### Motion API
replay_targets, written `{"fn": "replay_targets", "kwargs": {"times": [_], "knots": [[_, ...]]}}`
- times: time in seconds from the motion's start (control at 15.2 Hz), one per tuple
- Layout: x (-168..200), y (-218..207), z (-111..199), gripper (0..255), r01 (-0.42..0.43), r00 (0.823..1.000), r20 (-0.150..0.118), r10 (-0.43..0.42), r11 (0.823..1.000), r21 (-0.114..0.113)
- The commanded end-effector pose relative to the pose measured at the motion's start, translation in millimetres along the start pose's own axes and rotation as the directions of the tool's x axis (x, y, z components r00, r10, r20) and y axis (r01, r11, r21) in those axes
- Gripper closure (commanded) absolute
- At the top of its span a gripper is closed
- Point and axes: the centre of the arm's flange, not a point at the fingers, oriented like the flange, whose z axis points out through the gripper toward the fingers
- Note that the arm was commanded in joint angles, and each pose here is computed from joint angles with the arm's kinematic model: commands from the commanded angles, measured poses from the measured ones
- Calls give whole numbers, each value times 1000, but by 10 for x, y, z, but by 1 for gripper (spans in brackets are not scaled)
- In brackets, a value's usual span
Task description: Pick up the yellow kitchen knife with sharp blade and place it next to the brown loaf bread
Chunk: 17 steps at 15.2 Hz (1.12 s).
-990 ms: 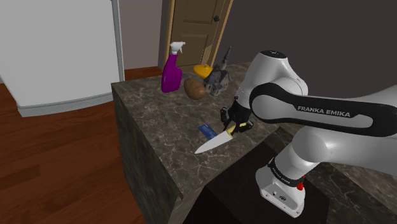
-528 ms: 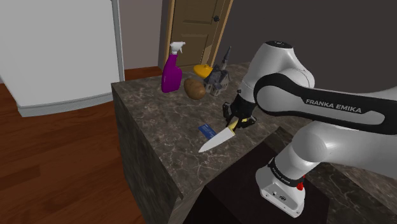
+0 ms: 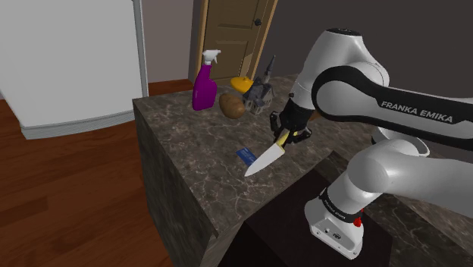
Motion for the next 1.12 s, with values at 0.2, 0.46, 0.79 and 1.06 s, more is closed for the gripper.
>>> {"fn": "replay_targets", "kwargs": {"times": [0.2, 0.46, 0.79, 1.06], "knots": [[9, 1, -261, 255, 0, 1000, 0, 0, 1000, 0], [22, -4, -472, 255, 0, 1000, 0, 0, 1000, 0], [39, -10, -736, 255, 0, 1000, 0, 0, 1000, 0], [52, -15, -946, 255, 0, 1000, 0, 0, 1000, 0]]}}
